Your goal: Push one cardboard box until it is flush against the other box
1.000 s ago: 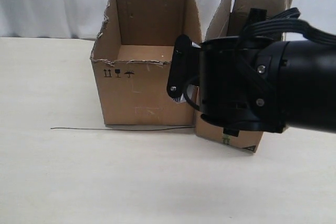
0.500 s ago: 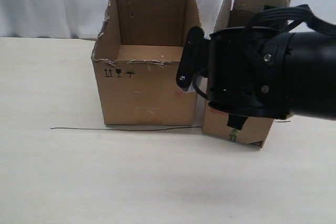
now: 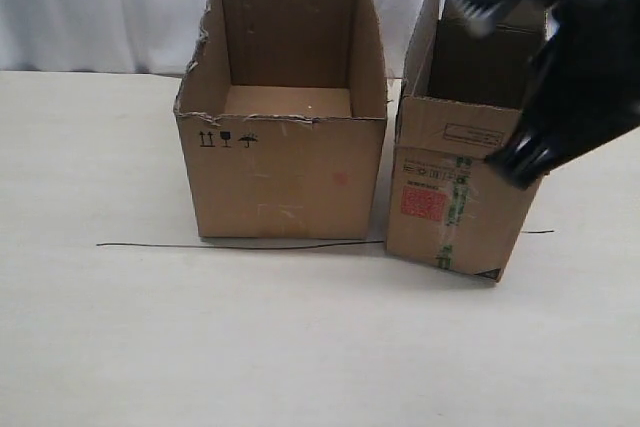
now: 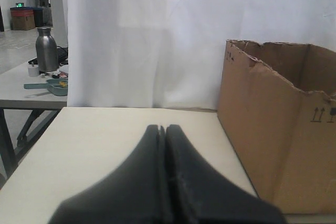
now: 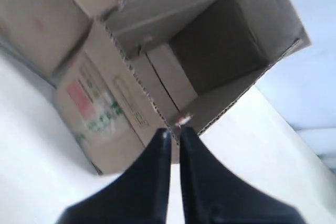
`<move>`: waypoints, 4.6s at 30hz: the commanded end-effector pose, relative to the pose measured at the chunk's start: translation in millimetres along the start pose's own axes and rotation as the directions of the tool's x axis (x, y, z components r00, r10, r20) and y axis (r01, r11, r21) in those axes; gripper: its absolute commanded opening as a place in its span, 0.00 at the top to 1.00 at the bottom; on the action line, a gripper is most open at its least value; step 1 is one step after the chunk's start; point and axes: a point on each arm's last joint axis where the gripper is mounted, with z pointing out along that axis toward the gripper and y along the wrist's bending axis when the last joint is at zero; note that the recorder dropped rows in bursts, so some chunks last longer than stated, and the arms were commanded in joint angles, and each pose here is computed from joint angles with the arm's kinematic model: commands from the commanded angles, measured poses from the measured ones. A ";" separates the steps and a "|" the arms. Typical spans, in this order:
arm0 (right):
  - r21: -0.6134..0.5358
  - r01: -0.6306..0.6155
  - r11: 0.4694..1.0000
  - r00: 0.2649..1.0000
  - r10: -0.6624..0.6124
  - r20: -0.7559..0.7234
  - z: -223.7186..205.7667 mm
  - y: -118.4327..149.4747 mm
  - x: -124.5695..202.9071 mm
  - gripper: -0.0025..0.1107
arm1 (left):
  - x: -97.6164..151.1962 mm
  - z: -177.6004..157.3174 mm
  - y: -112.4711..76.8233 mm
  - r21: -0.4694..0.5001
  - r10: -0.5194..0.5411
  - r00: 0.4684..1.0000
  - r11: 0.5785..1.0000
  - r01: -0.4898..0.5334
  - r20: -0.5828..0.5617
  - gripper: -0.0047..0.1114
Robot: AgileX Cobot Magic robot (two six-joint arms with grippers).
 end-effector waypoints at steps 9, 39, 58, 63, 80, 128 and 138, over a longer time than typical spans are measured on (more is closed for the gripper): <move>0.116 -0.745 0.657 0.637 0.649 0.417 -60.7 -69.4 109.9 0.93 | 0.4 -0.1 -0.5 0.008 -0.002 1.000 1.000 0.002 0.005 0.96; -0.106 -0.962 0.251 0.239 0.964 0.115 162.7 -73.6 209.5 0.93 | 0.0 -0.1 -0.5 0.008 0.001 1.000 1.000 -0.001 0.010 0.96; -0.510 -0.835 -0.208 -0.130 0.974 -0.183 343.1 -68.6 259.0 0.93 | 0.3 -0.1 -0.5 0.008 -0.001 1.000 1.000 0.001 0.007 0.96; -0.589 -0.792 -0.160 -0.040 0.977 -0.211 348.9 -79.9 248.6 0.93 | 0.3 -0.1 -0.5 0.008 -0.001 1.000 1.000 0.001 0.007 0.96; -0.665 -0.738 -0.112 0.152 0.933 -0.326 335.2 -56.4 245.4 0.93 | -0.1 -0.1 -0.5 0.008 0.001 1.000 1.000 -0.002 0.011 0.96; -0.688 -0.683 0.247 0.311 0.950 0.032 220.6 -65.5 194.5 0.93 | 0.3 -0.1 -0.5 0.008 -0.001 1.000 1.000 0.001 0.007 0.96; -0.501 -0.738 0.452 0.448 0.883 0.137 137.0 -29.4 191.6 0.93 | 0.3 -0.1 -0.5 0.008 -0.001 1.000 1.000 0.001 0.007 0.96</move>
